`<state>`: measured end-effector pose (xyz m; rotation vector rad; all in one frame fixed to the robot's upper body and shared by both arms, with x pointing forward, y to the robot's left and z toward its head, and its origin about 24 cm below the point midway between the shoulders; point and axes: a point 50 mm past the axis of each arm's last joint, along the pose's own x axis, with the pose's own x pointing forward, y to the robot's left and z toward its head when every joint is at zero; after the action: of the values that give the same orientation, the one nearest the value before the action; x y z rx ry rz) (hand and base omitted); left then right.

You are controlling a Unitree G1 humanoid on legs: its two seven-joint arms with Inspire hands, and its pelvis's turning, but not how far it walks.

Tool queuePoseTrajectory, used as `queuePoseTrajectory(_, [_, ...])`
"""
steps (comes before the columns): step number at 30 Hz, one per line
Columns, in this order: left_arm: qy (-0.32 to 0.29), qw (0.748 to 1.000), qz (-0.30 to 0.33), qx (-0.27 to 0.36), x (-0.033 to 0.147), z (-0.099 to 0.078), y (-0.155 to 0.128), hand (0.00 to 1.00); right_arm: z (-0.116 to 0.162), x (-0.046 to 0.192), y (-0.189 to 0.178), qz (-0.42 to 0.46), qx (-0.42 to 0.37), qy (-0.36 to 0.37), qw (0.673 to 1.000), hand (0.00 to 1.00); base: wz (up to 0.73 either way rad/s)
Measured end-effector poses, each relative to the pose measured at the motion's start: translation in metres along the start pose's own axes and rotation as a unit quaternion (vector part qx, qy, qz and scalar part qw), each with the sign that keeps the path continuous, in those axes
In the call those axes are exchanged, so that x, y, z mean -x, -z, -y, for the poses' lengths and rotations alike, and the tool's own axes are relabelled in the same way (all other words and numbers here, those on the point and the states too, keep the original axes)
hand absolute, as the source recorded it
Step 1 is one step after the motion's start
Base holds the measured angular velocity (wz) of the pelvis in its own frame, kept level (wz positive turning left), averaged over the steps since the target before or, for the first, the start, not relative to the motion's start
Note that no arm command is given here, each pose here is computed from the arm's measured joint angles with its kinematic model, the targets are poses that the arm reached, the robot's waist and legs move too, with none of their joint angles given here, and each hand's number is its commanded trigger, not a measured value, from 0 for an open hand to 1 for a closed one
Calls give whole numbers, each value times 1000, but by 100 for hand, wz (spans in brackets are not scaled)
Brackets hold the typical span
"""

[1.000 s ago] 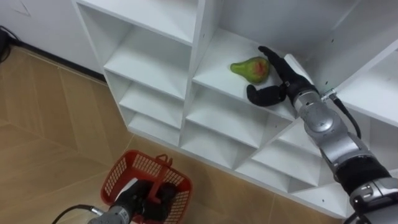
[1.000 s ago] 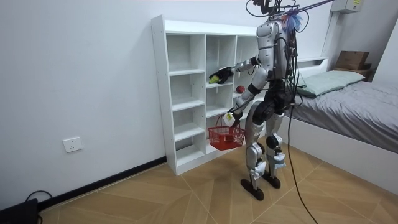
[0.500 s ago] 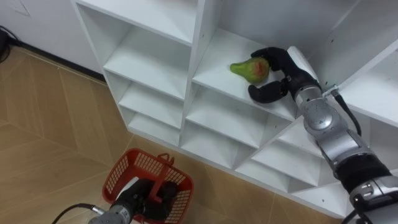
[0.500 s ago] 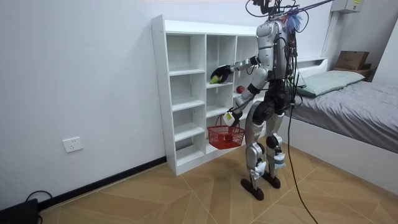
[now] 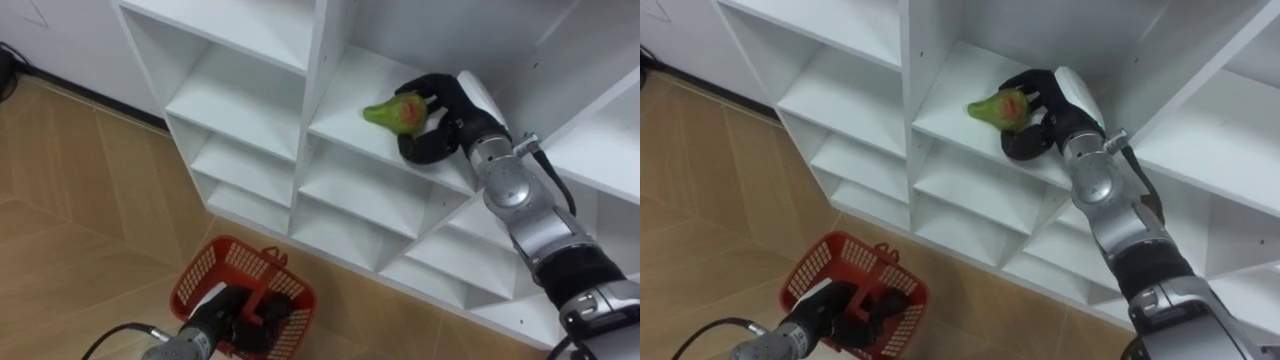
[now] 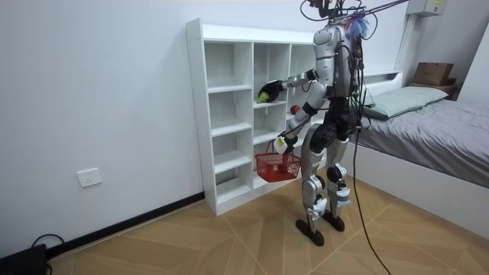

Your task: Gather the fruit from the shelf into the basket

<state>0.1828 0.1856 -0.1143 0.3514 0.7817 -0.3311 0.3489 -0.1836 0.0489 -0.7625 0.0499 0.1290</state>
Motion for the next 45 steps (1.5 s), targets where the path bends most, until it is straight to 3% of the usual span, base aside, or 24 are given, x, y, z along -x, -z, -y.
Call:
queuePoseTrajectory(25, [-22,1000,12,8,0,0,-3,100,-2,1,-7,20,-35,-9,999,100,-1])
queuePoseTrajectory(35, [-48,998,28,12,-3,0,-12,100,-36,25,-10,46,-83,-49,994,100,-6])
queuePoseTrajectory(45, [-73,995,59,31,-5,3,-23,100,-50,50,-10,68,-104,-100,987,100,-9])
